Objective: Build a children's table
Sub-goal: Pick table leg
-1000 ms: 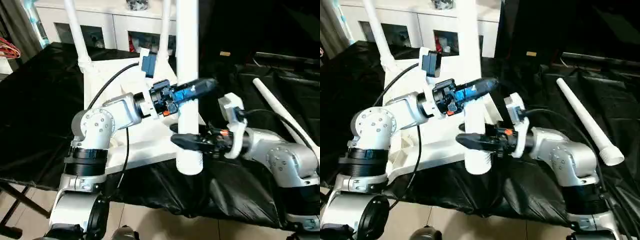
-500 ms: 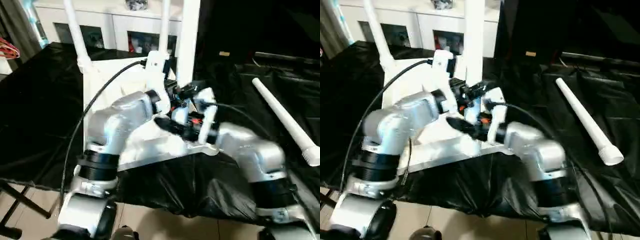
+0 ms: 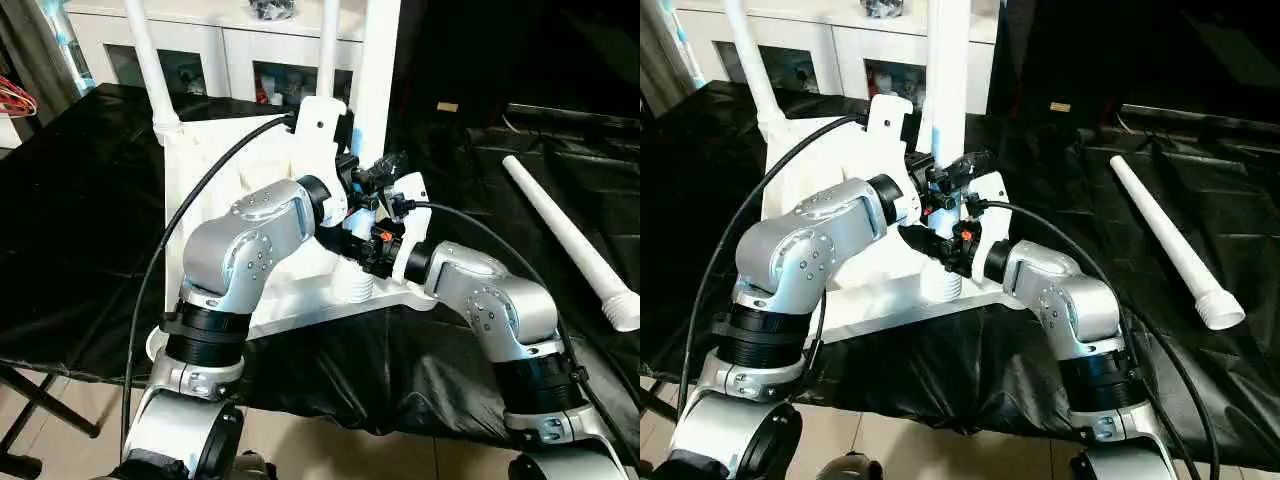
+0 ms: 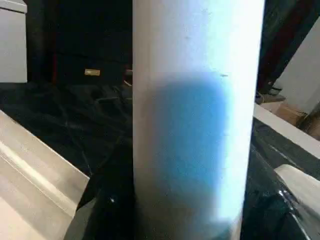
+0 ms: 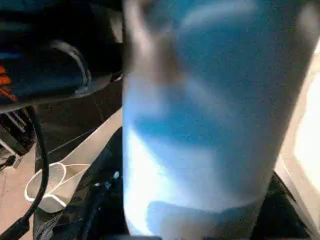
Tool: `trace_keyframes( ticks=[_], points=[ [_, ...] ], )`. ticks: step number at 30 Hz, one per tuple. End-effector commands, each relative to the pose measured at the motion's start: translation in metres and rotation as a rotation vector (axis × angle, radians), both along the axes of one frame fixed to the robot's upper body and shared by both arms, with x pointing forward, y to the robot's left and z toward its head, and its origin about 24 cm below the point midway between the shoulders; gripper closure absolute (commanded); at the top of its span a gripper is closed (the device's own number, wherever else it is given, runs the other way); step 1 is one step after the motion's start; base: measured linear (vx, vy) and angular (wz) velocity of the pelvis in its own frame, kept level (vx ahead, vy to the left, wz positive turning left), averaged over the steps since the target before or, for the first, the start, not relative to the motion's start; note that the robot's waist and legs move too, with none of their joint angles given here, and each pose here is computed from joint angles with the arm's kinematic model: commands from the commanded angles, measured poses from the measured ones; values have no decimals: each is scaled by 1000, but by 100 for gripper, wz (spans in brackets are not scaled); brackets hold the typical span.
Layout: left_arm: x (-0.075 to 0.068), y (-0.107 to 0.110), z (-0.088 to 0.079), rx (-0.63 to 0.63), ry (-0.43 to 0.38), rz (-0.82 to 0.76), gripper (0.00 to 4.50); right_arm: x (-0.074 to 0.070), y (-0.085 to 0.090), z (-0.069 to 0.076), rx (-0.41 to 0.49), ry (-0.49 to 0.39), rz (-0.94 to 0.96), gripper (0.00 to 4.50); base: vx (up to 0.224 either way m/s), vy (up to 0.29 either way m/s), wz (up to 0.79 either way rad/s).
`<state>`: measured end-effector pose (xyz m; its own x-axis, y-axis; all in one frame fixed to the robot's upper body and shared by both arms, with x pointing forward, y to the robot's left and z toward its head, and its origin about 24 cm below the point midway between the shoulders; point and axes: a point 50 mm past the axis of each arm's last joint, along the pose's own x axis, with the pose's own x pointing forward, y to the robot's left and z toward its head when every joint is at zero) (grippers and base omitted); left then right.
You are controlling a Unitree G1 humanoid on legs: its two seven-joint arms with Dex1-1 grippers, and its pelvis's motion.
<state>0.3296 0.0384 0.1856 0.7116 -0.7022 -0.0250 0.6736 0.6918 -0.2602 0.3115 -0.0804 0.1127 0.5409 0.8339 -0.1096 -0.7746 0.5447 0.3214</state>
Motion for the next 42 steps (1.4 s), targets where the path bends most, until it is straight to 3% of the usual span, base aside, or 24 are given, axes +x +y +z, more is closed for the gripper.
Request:
trace_keyframes(
  ticks=[1,5,14,17,18,21,23,33,35,39,40,42],
  points=[
    [3,5,13,-57,-31,41,194,-3,6,5,19,-10,54,263,0,0,0],
    [6,11,14,-146,13,18,147,-8,-1,11,75,-26,128,264,0,0,0],
    [7,32,11,-300,103,-174,142,-23,-24,23,162,-34,323,264,0,0,0],
    [6,35,9,-272,99,-216,142,-25,-30,25,161,-32,351,264,0,0,0],
    [6,35,8,-249,95,-219,171,-24,-31,26,158,-32,353,264,0,0,0],
    [7,36,7,-229,80,-216,181,-23,-35,28,148,-37,354,264,0,0,0],
    [8,36,7,-233,78,-211,217,-23,-37,29,146,-41,353,264,0,0,0],
    [10,35,7,-249,67,-205,270,-22,-40,32,103,-72,339,264,0,0,0],
    [10,35,8,-253,59,-215,271,-20,-41,32,117,-41,330,194,0,0,0],
    [8,32,10,-254,38,-267,271,-20,-47,34,122,-18,345,181,0,0,0],
    [7,32,10,-254,33,-281,271,-20,-49,34,120,-15,356,154,0,0,0],
    [3,29,14,-263,9,-354,271,-21,-56,33,95,-1,389,148,0,0,0]
  ],
)
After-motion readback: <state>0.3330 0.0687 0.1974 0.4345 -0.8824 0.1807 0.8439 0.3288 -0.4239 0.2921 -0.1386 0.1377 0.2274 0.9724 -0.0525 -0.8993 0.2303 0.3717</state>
